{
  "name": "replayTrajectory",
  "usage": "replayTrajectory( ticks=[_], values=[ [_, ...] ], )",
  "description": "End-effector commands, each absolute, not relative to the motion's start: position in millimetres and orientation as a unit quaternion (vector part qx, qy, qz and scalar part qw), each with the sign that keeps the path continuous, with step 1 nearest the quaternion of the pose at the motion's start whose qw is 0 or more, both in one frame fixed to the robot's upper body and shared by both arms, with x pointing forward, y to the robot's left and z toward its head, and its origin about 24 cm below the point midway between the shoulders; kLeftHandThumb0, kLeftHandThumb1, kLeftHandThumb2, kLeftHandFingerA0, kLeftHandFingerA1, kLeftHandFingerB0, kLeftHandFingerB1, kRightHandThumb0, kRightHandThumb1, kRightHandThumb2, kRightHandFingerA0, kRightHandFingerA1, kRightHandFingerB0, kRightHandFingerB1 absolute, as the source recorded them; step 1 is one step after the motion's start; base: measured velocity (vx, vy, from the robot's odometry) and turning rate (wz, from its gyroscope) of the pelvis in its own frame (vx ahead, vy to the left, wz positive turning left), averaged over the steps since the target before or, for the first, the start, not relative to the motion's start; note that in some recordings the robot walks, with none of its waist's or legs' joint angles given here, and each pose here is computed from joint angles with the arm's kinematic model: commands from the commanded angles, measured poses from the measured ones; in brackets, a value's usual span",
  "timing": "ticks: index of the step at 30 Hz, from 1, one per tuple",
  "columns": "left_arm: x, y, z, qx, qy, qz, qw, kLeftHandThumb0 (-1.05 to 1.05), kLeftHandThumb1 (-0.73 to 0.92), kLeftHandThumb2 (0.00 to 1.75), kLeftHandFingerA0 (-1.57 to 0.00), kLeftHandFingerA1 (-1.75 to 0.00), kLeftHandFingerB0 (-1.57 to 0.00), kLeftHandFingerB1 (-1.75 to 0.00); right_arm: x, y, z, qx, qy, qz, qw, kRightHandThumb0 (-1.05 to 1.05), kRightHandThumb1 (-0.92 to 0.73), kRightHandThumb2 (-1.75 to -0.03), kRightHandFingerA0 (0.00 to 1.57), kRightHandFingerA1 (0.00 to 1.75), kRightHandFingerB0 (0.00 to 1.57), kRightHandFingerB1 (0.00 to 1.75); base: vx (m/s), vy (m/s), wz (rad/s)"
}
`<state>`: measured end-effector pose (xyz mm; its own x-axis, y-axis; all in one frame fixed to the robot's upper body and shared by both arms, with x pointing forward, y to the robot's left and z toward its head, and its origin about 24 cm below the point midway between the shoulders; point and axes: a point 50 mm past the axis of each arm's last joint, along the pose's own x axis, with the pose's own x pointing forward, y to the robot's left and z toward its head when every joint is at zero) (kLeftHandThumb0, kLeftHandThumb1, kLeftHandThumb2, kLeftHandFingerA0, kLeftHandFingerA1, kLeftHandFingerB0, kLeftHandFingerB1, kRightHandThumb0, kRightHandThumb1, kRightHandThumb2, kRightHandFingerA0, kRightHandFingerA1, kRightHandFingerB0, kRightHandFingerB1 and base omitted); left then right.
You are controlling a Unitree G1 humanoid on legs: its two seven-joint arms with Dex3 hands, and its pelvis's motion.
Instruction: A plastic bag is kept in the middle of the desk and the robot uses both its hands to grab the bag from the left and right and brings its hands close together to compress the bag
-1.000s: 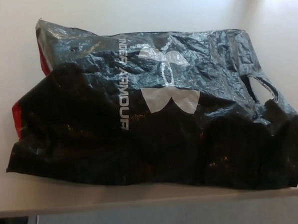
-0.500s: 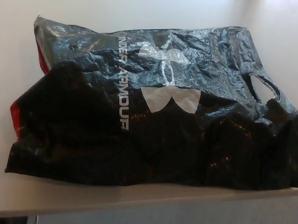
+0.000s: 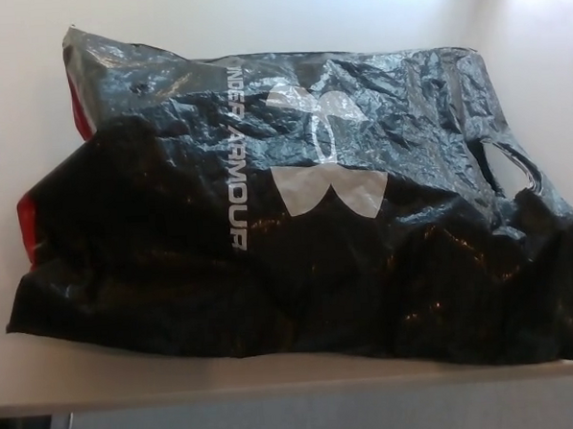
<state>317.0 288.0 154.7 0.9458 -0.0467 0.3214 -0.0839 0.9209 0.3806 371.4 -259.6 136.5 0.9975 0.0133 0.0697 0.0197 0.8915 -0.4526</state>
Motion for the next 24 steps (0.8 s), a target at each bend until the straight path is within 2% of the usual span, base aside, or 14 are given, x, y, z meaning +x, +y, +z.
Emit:
replayTrajectory(
  ticks=[1,2,3,4,7,8,12,13,14,15,16,17,19,24],
  values=[
    [321.7,293.3,132.1,0.179,-0.086,-0.004,0.98,-0.83,0.87,1.22,0.0,-0.14,0.0,-0.13,374.9,-257.3,112.6,-0.209,0.016,0.002,0.978,-0.88,-0.82,-1.23,0.01,0.31,0.0,0.14,0.0,0.0,0.0],
    [322.4,292.9,130.2,0.171,-0.079,-0.007,0.982,-0.89,0.88,1.23,0.0,-0.1,0.0,-0.1,375.0,-258.4,109.7,-0.211,0.026,-0.001,0.977,-0.94,-0.9,-0.87,0.0,0.31,0.0,0.13,0.0,0.0,0.0],
    [322.8,292.5,129.3,0.166,-0.074,-0.009,0.983,-0.89,0.88,1.23,0.0,-0.1,0.0,-0.1,375.2,-259.4,108.2,-0.212,0.033,-0.004,0.977,-0.94,-0.9,-0.87,0.0,0.31,0.0,0.13,0.0,0.0,0.0],
    [322.5,292.5,127.3,0.168,-0.067,-0.013,0.983,-0.89,0.9,1.24,0.0,-0.1,0.0,-0.09,374.4,-259.7,104.0,-0.206,0.038,-0.003,0.978,-0.92,-0.82,-1.23,0.02,0.3,0.0,0.11,0.0,0.0,0.0],
    [324.9,293.4,125.8,0.165,-0.06,-0.012,0.984,-0.82,0.89,1.22,0.0,-0.15,0.0,-0.13,374.3,-258.8,98.5,-0.196,0.041,-0.002,0.98,-0.91,-0.81,-1.23,0.01,0.29,0.0,0.12,0.0,0.0,0.0],
    [325.6,293.5,123.5,0.162,-0.053,-0.013,0.985,-0.79,0.8,1.01,0.0,-0.07,0.0,-0.12,373.6,-258.9,95.7,-0.196,0.045,-0.002,0.98,-0.89,-0.81,-1.24,0.0,0.28,0.0,0.12,0.0,0.0,0.0],
    [326.6,292.6,116.4,0.15,-0.04,-0.005,0.988,-0.82,0.82,1.07,0.0,-0.11,0.0,-0.13,372.0,-256.9,87.5,-0.186,0.057,0.0,0.981,-0.91,-0.83,-1.25,0.0,0.26,0.0,0.1,0.0,0.0,0.0],
    [325.5,290.3,108.9,0.133,-0.031,-0.004,0.991,-0.77,0.85,1.22,0.0,-0.2,0.0,-0.18,370.0,-255.7,81.3,-0.184,0.066,0.003,0.981,-0.86,-0.86,-1.27,0.0,0.25,0.0,0.13,0.0,0.0,0.0],
    [324.8,288.9,103.9,0.121,-0.025,-0.005,0.992,-0.77,0.92,0.85,0.0,-0.06,0.0,-0.15,368.7,-254.9,77.0,-0.181,0.072,0.003,0.981,-0.87,-0.88,-1.27,0.0,0.24,0.0,0.13,0.0,0.0,0.0],
    [324.6,288.5,101.7,0.114,-0.023,-0.006,0.993,-0.77,0.92,0.85,0.0,-0.06,0.0,-0.15,368.1,-254.5,74.9,-0.177,0.074,0.002,0.981,-0.87,-0.88,-1.27,0.0,0.24,0.0,0.13,0.0,0.0,0.0],
    [324.8,287.4,98.1,0.109,-0.023,-0.005,0.994,-0.8,0.86,1.2,0.0,-0.2,0.0,-0.16,367.3,-252.9,72.0,-0.174,0.077,0.0,0.982,-0.84,-0.85,-1.26,0.0,0.28,0.0,0.16,0.0,0.0,0.0],
    [324.7,286.3,94.7,0.106,-0.02,-0.003,0.994,-0.81,0.84,1.2,0.0,-0.2,0.0,-0.16,366.5,-251.7,69.6,-0.169,0.078,-0.001,0.983,-0.9,-0.92,-0.91,0.0,0.28,0.0,0.14,0.0,0.0,0.0],
    [322.8,282.5,83.3,0.08,-0.009,-0.001,0.997,-0.85,0.86,1.19,0.0,-0.16,0.0,-0.13,363.3,-247.4,61.3,-0.151,0.085,0.0,0.985,-0.87,-0.85,-1.26,0.03,0.3,0.03,0.14,0.0,0.0,0.0],
    [324.3,268.5,58.9,-0.029,-0.002,0.036,0.999,-0.8,0.88,1.23,0.0,-0.19,0.0,-0.15,360.6,-236.3,51.0,-0.112,0.089,-0.002,0.99,-0.91,-0.86,-1.26,0.04,0.3,0.04,0.12,0.0,0.0,0.0]
  ],
)
